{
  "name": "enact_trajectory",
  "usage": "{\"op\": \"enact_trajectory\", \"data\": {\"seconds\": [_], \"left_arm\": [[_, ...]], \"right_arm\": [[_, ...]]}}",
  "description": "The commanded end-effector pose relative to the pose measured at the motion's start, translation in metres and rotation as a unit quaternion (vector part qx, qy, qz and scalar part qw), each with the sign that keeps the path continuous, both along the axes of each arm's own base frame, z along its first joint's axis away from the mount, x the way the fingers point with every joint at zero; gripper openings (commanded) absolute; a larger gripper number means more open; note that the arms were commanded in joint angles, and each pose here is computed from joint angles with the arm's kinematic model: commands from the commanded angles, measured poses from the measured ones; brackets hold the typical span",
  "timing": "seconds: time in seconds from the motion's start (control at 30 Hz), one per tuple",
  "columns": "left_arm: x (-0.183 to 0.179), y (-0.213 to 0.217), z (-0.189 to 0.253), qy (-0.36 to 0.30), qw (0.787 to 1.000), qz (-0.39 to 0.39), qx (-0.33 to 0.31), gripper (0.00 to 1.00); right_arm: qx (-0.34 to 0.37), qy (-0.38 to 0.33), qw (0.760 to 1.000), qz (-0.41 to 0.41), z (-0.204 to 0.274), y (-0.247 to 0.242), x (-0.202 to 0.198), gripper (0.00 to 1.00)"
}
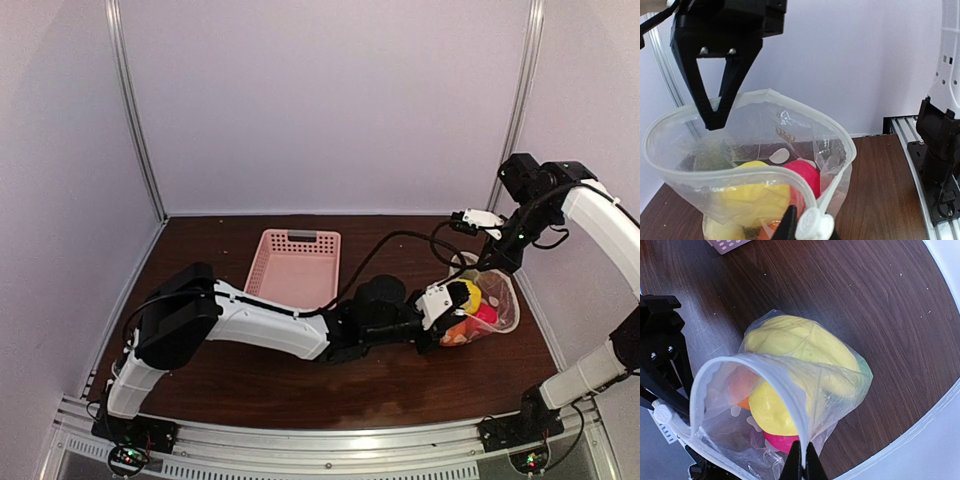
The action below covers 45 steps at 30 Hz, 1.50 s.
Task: Place the food in the zip-top bag and seal the zipper
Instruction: Pass from the right arm to the left, then hold the zipper from the zipper food storage bag.
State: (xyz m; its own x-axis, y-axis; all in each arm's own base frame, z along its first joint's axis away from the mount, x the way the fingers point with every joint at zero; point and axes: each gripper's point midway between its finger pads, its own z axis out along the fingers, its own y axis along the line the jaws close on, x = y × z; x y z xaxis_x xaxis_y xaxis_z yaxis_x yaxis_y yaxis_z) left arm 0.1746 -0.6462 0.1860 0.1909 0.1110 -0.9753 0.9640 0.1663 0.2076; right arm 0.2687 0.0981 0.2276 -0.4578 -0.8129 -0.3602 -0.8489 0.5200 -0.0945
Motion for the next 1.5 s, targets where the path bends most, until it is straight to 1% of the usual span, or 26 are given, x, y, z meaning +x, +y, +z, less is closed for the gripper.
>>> {"op": "enact_trajectory", "data": {"seconds": [0.0,0.13,0.3,0.4,0.57,0.67,0.73,0.8,0.83,0.87,0.93,1.03,1.13,1.23,1.33,1.47], "left_arm": [[0.005,0.005,0.017,-0.010,0.999,0.025,-0.018,0.08],[0.004,0.027,0.035,-0.016,0.999,0.040,-0.019,0.01],[0.008,0.061,0.072,-0.022,0.996,0.077,-0.035,0.00],[0.007,0.072,0.084,-0.017,0.995,0.084,-0.043,0.00],[0.006,0.081,0.094,0.002,0.995,0.082,-0.051,0.00],[0.003,0.081,0.091,0.019,0.997,0.062,-0.046,0.00],[-0.004,0.081,0.088,0.027,0.998,0.034,-0.042,0.00],[-0.006,0.082,0.086,0.030,0.999,0.019,-0.036,0.00],[-0.007,0.082,0.086,0.042,0.998,0.013,-0.037,0.00],[-0.007,0.083,0.086,0.049,0.998,0.007,-0.037,0.00],[-0.006,0.083,0.085,0.060,0.998,-0.001,-0.034,0.00],[-0.001,0.084,0.082,0.076,0.997,-0.003,-0.034,0.00],[0.003,0.087,0.080,0.094,0.995,-0.007,-0.041,0.00],[0.006,0.088,0.082,0.107,0.993,-0.012,-0.049,0.00],[0.008,0.088,0.084,0.109,0.993,-0.011,-0.053,0.00],[0.007,0.087,0.089,0.112,0.992,-0.015,-0.060,0.00]], "right_arm": [[-0.004,0.059,0.998,-0.009,0.004,-0.007,-0.033,0.00],[-0.021,0.044,0.999,-0.009,0.008,-0.013,-0.033,0.00],[-0.061,0.013,0.998,-0.016,0.007,-0.029,-0.030,0.00],[-0.080,0.015,0.996,-0.020,-0.002,-0.036,-0.031,0.00],[-0.096,0.030,0.995,-0.016,-0.015,-0.041,-0.039,0.00],[-0.094,0.028,0.995,-0.011,-0.016,-0.041,-0.041,0.00],[-0.083,0.022,0.996,-0.003,-0.009,-0.038,-0.044,0.00],[-0.061,0.018,0.998,0.014,0.000,-0.030,-0.048,0.01],[-0.047,0.018,0.998,0.026,0.005,-0.025,-0.052,0.08],[-0.030,0.014,0.999,0.037,0.012,-0.019,-0.054,0.17],[0.009,0.002,0.998,0.058,0.026,-0.005,-0.056,0.30],[0.075,-0.021,0.992,0.095,0.045,0.018,-0.059,0.40],[0.142,-0.031,0.982,0.123,0.057,0.043,-0.057,0.41],[0.194,-0.031,0.968,0.154,0.065,0.068,-0.057,0.38],[0.231,-0.038,0.955,0.183,0.071,0.090,-0.057,0.33],[0.255,-0.037,0.941,0.218,0.070,0.115,-0.064,0.34]]}}
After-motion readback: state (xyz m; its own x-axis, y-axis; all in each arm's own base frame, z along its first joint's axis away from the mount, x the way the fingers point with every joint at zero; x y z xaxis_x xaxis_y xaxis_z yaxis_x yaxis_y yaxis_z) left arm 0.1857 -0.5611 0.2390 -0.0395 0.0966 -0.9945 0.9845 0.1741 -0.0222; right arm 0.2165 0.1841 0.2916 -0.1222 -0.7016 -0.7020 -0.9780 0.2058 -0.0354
